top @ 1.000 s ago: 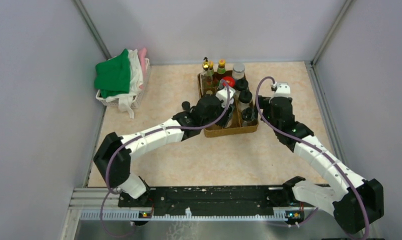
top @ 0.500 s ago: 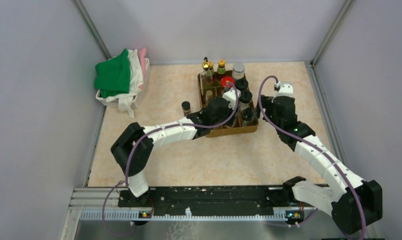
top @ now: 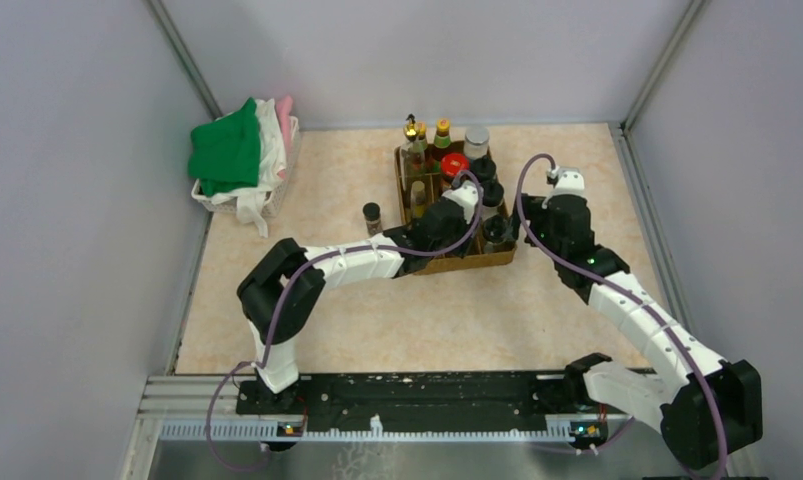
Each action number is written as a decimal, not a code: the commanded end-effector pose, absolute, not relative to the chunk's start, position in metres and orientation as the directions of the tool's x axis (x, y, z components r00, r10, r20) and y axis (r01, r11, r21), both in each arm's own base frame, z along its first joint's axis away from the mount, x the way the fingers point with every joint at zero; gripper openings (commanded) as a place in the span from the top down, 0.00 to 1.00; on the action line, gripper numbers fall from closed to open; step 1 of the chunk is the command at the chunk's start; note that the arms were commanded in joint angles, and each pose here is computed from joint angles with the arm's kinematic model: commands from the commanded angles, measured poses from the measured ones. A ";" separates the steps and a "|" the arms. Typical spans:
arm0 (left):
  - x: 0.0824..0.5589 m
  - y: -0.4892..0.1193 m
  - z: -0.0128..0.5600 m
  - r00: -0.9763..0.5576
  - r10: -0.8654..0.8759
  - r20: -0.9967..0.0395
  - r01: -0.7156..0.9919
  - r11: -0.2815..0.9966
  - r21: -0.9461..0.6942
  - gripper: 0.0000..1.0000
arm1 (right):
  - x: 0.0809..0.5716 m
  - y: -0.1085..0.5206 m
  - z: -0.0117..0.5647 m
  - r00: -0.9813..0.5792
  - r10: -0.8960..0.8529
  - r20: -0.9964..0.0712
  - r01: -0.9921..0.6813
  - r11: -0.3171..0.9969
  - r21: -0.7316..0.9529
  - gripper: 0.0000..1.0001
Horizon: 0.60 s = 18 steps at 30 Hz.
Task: Organize the condiment bottles
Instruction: Place the bottle in the storage box.
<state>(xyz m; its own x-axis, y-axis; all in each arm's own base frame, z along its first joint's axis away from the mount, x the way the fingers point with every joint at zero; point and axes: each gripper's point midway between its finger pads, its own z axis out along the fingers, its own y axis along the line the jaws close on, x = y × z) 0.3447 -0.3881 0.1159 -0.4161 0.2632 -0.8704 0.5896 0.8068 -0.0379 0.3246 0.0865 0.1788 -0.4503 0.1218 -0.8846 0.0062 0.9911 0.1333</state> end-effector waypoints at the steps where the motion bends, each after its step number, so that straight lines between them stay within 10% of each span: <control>1: 0.349 -0.391 0.142 -0.389 0.207 -0.898 0.574 0.817 -0.061 0.37 | 0.327 0.092 0.181 -0.432 0.147 -0.890 -0.019 0.985 0.172 0.09; 18: 0.321 -0.311 0.212 -0.364 0.120 -0.924 0.414 0.909 -0.045 0.32 | 0.321 0.102 0.184 -0.444 0.175 -0.879 -0.058 0.973 0.223 0.06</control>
